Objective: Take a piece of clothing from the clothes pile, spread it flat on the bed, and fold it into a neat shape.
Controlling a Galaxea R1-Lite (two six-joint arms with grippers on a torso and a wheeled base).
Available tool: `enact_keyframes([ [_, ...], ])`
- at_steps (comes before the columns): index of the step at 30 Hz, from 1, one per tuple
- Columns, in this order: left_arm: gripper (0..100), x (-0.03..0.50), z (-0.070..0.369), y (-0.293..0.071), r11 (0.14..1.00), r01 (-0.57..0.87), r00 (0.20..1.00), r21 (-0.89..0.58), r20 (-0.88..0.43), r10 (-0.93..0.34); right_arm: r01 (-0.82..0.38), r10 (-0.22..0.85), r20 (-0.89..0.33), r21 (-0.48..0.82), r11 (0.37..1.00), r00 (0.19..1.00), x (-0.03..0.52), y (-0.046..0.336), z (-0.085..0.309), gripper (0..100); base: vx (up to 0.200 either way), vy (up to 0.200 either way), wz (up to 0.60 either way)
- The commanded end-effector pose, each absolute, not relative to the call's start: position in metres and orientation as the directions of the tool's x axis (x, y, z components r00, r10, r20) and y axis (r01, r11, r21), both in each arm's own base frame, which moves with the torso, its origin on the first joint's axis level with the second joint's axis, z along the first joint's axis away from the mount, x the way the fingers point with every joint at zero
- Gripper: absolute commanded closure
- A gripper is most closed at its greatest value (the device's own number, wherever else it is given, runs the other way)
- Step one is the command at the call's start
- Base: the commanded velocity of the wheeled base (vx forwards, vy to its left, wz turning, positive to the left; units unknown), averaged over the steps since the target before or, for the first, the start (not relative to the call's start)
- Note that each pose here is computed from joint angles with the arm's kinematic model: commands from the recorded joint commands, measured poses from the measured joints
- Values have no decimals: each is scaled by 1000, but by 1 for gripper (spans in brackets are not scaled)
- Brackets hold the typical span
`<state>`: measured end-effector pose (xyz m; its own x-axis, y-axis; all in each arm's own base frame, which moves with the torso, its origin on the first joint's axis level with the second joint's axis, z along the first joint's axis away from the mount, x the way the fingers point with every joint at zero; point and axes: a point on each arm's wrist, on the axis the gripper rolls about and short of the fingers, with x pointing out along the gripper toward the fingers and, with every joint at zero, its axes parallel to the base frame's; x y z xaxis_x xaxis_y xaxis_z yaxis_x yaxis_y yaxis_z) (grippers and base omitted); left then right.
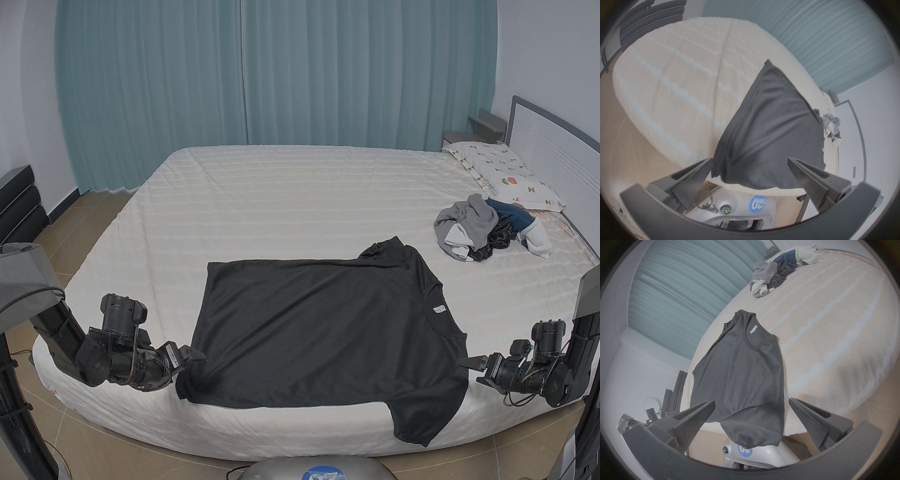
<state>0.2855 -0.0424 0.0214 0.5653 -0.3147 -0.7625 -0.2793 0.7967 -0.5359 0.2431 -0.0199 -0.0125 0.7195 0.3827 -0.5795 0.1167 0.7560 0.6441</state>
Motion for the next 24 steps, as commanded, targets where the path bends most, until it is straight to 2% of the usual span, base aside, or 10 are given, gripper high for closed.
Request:
enact_keyframes([
  [1,0,287,30,-38,787,-252,611,-564,-723,-322,115,390,-584,645,756,712,242,-18,-14,0,0,0,0],
  [9,0,296,32,-41,748,-253,652,-614,-679,-337,102,406,-582,649,754,705,242,-14,-13,0,0,0,0],
  [12,0,293,27,-39,732,-282,636,-620,-692,-342,101,409,-584,649,754,702,242,-13,-14,0,0,0,0],
  [18,0,284,18,-33,710,-303,588,-636,-711,-386,104,403,-587,645,757,702,241,-13,-15,0,0,200,0],
  [24,0,281,9,-33,712,-328,561,-621,-734,-383,104,400,-605,628,771,689,235,-12,-16,0,0,0,0],
])
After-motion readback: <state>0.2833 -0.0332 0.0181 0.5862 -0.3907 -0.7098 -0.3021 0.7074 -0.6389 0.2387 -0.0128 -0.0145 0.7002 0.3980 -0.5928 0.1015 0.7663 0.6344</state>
